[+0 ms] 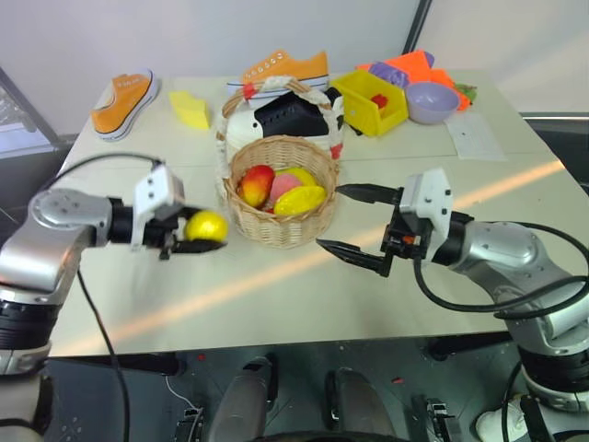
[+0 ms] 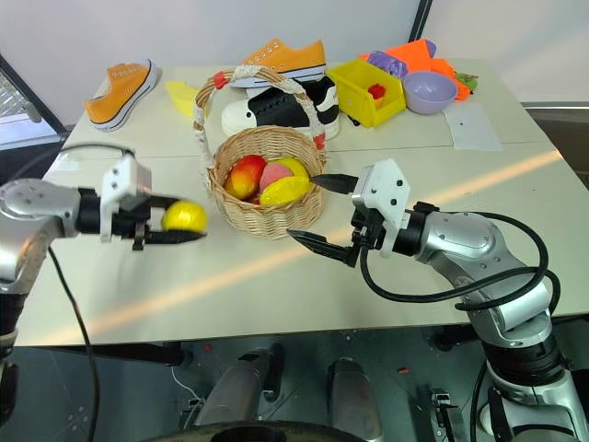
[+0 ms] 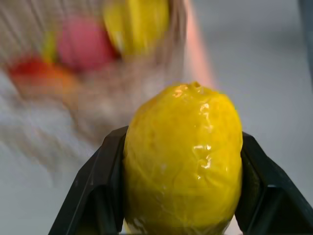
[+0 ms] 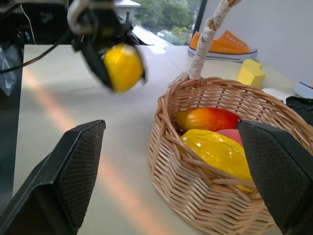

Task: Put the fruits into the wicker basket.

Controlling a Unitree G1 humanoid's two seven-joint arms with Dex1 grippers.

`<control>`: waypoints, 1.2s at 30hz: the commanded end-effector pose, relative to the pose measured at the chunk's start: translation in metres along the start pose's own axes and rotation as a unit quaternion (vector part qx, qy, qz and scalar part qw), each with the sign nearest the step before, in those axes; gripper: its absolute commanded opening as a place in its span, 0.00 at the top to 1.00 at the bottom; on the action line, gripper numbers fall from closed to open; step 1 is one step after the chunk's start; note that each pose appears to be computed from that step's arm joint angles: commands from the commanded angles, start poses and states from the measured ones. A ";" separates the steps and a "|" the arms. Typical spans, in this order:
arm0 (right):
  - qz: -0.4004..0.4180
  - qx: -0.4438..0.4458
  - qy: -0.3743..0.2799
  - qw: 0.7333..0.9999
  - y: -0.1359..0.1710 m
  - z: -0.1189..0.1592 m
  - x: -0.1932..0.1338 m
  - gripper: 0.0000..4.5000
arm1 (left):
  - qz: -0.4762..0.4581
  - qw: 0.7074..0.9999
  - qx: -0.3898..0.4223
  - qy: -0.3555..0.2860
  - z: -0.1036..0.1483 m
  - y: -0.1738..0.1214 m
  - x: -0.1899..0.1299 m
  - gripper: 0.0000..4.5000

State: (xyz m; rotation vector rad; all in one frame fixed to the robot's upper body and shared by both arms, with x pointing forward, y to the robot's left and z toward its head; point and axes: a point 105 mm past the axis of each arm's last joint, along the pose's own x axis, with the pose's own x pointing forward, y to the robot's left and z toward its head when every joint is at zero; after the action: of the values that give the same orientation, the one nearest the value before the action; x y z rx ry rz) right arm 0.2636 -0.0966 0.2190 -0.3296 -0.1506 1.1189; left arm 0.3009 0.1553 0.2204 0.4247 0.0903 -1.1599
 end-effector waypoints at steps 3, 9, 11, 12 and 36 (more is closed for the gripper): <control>-0.025 -0.010 0.006 1.000 -0.011 0.000 -0.014 0.00 | 0.099 0.991 0.021 -0.089 0.048 0.017 0.025 0.47; -0.025 -0.012 0.002 1.000 -0.011 0.001 -0.012 0.00 | 0.139 0.987 -0.011 -0.080 0.033 0.029 0.053 0.12; -0.027 -0.012 0.002 1.000 -0.011 0.001 -0.012 0.00 | 0.136 0.987 -0.011 -0.089 0.037 0.028 0.054 0.01; -0.030 -0.012 0.003 0.999 -0.012 0.001 -0.013 0.00 | 0.129 0.986 -0.015 -0.099 0.039 0.027 0.053 0.01; -0.244 0.087 -0.035 0.965 -0.123 -0.027 0.060 0.46 | 0.159 0.966 -0.120 -0.166 -0.004 -0.024 -0.016 0.00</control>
State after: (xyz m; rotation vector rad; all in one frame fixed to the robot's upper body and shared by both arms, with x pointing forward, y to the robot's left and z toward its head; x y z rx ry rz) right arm 0.4027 -0.0957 0.2092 -0.0820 -0.1027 0.6494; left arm 0.2798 0.1641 0.2022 -0.0118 -0.0695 -0.8710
